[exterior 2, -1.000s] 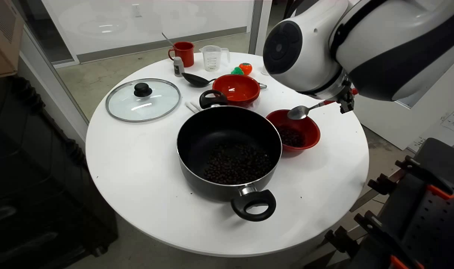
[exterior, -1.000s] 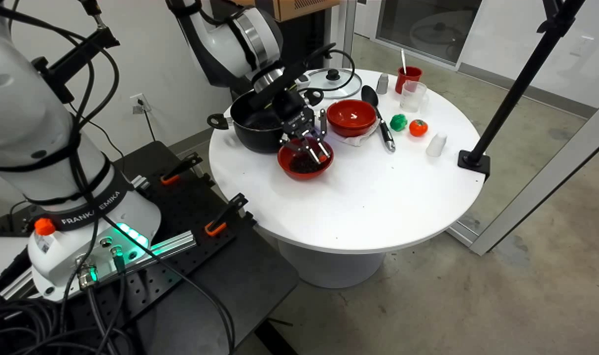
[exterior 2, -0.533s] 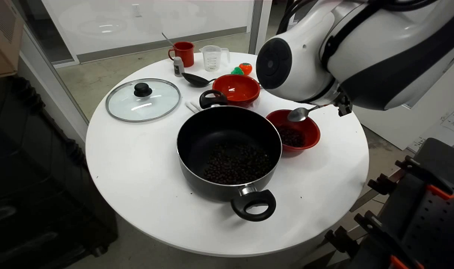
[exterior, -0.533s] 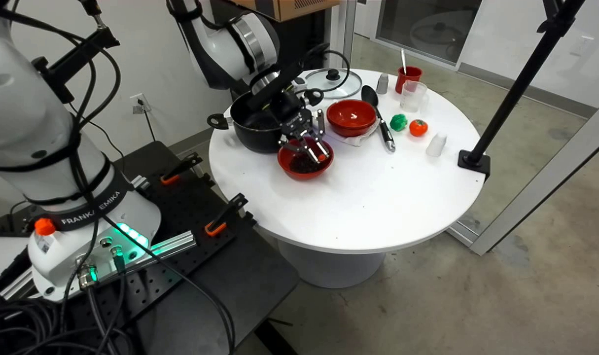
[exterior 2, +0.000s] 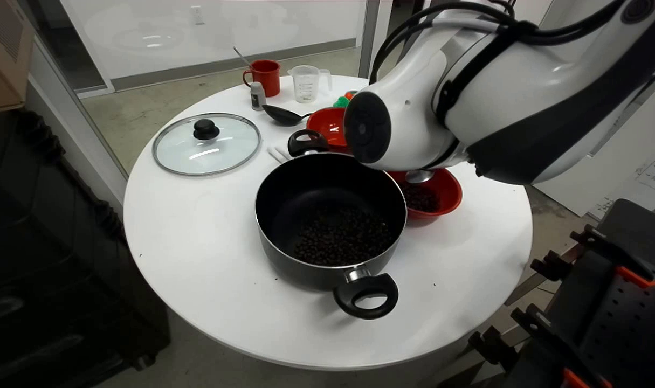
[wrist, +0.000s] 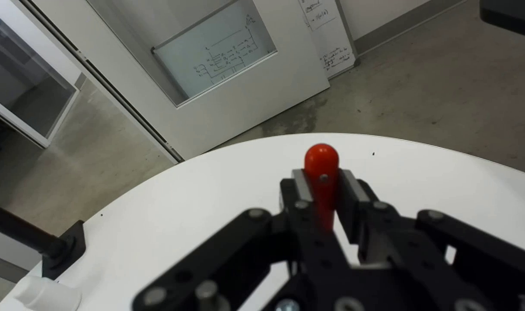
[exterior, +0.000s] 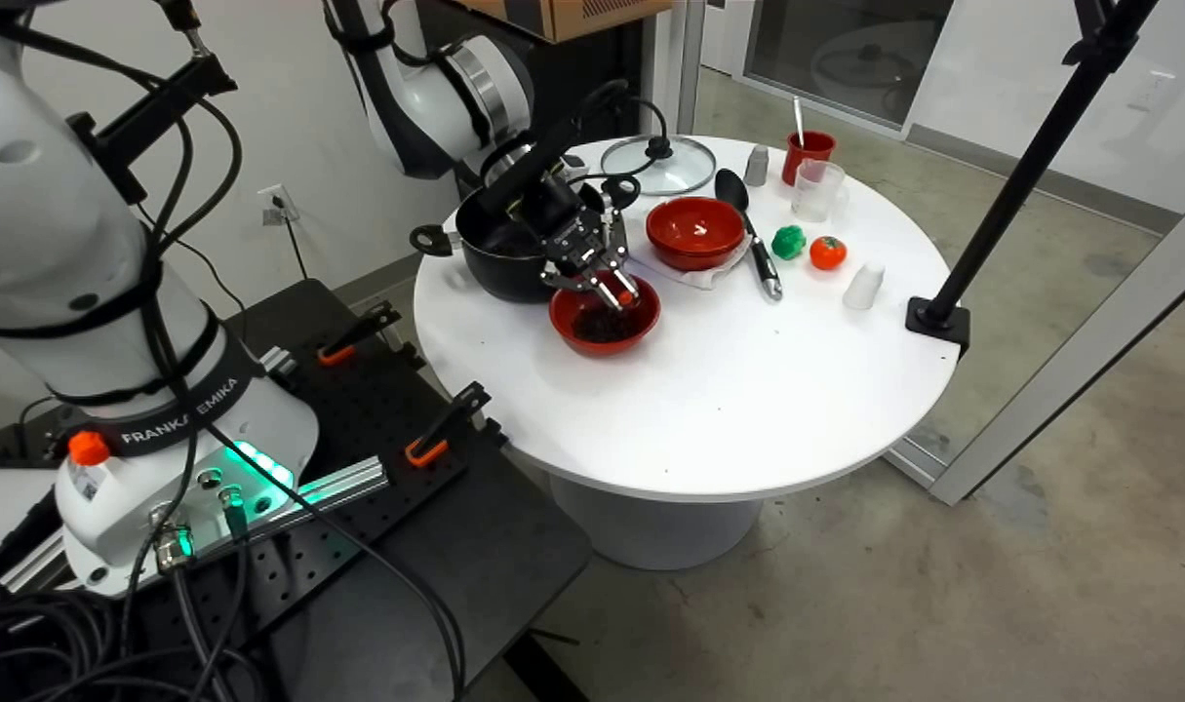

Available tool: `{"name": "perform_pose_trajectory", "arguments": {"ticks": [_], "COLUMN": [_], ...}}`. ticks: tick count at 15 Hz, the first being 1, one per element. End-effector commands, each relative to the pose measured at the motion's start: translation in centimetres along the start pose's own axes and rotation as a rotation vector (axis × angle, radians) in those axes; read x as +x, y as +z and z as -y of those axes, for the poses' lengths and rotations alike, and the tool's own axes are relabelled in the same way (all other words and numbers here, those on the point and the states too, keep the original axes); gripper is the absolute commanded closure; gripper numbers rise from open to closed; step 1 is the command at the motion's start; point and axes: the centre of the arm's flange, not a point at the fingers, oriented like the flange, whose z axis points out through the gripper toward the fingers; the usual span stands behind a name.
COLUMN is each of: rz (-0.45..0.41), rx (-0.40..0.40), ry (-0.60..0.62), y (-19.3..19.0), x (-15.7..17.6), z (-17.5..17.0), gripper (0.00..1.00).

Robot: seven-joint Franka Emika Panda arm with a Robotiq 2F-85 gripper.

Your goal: Use the spoon to put some contents of the bowl in the pot

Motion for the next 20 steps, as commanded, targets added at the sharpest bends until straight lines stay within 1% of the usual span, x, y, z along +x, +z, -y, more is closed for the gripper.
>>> {"name": "perform_pose_trajectory", "arguments": {"ticks": [1, 6, 13, 20], "rz": [0.062, 0.113, 0.140, 0.160], "rx": [-0.049, -0.055, -0.067, -0.117], "ry": [0.011, -0.014, -0.032, -0.020], "y": [0.3, 1.3, 1.6, 0.3], "x": [1.1, 1.9, 2.7, 3.5], "z": [-0.1, 0.4, 0.9, 1.1], "gripper": [0.95, 0.95, 0.95, 0.95]}}
